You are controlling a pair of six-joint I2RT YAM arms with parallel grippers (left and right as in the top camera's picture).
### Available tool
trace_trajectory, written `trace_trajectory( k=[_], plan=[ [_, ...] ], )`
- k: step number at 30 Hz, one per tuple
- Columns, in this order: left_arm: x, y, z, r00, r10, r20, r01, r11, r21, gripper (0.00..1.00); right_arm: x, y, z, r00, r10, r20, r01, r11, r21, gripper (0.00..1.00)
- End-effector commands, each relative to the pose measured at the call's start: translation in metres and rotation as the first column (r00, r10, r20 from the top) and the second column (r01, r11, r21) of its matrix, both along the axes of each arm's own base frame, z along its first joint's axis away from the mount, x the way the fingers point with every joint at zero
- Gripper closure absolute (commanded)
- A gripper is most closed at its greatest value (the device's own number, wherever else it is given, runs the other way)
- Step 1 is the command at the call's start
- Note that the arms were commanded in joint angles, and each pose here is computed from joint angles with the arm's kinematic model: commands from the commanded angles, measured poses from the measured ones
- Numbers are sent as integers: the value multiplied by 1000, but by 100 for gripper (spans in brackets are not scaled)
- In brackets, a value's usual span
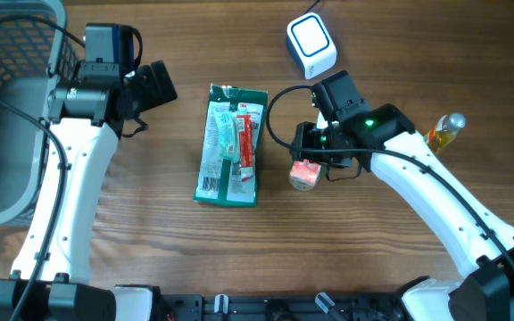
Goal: Scan the item barcode
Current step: 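Move the right gripper over the Kleenex jar and grasp the Kleenex pack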
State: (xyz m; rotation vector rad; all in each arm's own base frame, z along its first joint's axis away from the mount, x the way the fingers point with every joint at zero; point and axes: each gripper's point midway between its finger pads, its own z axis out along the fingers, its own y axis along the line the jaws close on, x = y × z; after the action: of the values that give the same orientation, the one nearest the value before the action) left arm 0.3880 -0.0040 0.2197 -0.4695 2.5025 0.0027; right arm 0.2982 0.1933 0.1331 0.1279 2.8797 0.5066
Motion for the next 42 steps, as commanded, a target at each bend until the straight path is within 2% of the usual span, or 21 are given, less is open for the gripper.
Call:
trace_trajectory(
  k=[1,9,18,28,32,42],
  plan=[
    [2,0,2,1000,-10,7,10,1000,-1,0,-1,-1,-2,1000,-5,-2,5,1000,-5,43],
    [2,0,2,1000,-10,6,10,1000,-1,0,-6,-4,-4,1000,-5,-23,5,1000,-16,44],
    [2,1,2,1000,-9,6,9,1000,0,0,-10,-16,-9,998,-49,-43,46,996,-74,55],
    [2,0,2,1000,-10,7,10,1000,-1,0,-20,-26,-13,994,-72,-83,62,990,-124,57],
    [2,1,2,1000,-9,6,9,1000,0,0,-21,-27,-14,993,-74,-89,62,990,-129,62],
    [2,0,2,1000,-10,6,10,1000,-1,0,-23,-33,-29,992,-89,-86,75,985,-154,60]
  ],
)
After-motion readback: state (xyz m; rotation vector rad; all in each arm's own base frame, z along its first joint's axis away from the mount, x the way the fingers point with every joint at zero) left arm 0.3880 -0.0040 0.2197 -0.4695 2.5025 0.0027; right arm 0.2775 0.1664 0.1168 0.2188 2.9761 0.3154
